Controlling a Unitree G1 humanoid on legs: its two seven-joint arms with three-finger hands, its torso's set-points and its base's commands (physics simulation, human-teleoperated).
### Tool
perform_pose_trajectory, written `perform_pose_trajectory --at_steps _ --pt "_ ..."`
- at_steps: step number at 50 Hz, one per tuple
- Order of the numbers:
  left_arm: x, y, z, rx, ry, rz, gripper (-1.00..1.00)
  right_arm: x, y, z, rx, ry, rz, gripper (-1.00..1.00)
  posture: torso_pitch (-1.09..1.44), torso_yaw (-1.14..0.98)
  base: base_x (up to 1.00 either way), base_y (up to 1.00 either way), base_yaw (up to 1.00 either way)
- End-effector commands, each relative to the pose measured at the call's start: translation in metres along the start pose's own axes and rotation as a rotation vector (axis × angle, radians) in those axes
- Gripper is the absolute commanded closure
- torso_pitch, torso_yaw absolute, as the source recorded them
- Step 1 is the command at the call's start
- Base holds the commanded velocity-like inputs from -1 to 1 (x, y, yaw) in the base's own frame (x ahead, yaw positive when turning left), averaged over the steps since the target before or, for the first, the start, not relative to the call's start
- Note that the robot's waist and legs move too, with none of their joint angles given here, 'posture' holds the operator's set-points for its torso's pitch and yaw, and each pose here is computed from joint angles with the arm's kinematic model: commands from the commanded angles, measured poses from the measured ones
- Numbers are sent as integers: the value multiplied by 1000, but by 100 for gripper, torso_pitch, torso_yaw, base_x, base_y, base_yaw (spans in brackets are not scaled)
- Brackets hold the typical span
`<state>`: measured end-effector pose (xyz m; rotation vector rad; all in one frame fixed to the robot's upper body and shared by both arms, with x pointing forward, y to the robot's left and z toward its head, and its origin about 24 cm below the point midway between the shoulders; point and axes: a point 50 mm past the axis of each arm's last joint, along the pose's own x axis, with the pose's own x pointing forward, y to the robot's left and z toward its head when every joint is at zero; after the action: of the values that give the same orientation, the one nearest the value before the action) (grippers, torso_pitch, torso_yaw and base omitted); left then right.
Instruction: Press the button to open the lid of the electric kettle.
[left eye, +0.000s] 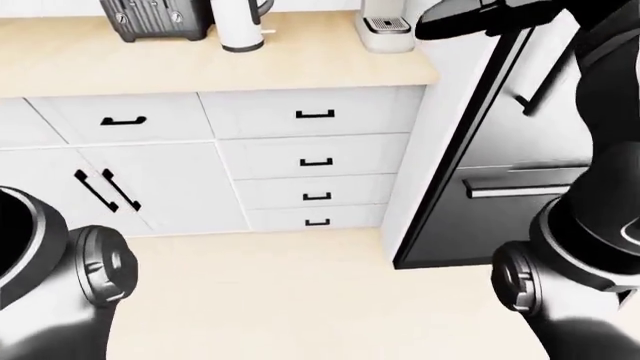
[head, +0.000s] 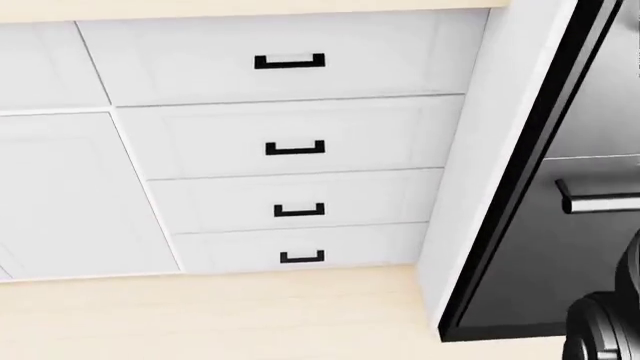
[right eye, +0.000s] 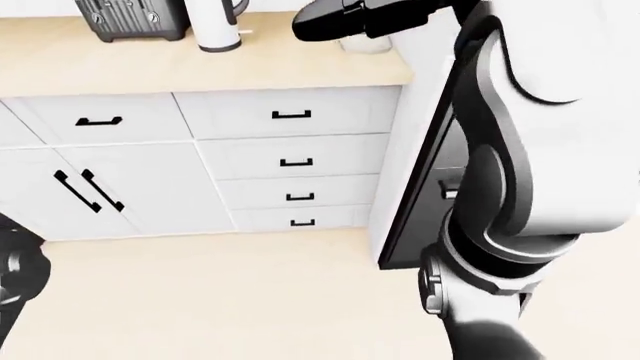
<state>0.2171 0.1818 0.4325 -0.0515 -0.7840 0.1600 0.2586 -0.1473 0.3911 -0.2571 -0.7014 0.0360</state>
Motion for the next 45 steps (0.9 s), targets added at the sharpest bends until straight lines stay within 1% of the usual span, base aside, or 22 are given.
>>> perform_pose_trajectory --at_steps 1,5,9,27,28,30,45 --pt "-2 -1 12 -7 -57 -5 -100 0 -3 7 -17 -29 -28 -100 0 0 0 0 0" --pt "-4 -1 17 -28 -69 -10 -100 1 1 6 -27 -25 -14 -100 0 0 0 0 0" --pt "-5 -2 18 -36 -72 -14 -100 0 1 5 -24 -27 -17 -100 0 0 0 9 0" --pt "-8 -7 16 -42 -68 -32 -100 -1 5 2 -9 -17 -13 -100 0 0 0 31 0" --pt "-8 -8 15 -43 -67 -35 -100 0 6 2 8 -15 -8 -100 0 0 0 35 0" --pt "-8 -8 15 -44 -65 -37 -100 0 5 -1 4 -9 -11 -100 0 0 0 36 0" --pt "-8 -8 16 -42 -66 -40 -100 -1 4 3 -1 -14 -14 -100 0 0 0 36 0"
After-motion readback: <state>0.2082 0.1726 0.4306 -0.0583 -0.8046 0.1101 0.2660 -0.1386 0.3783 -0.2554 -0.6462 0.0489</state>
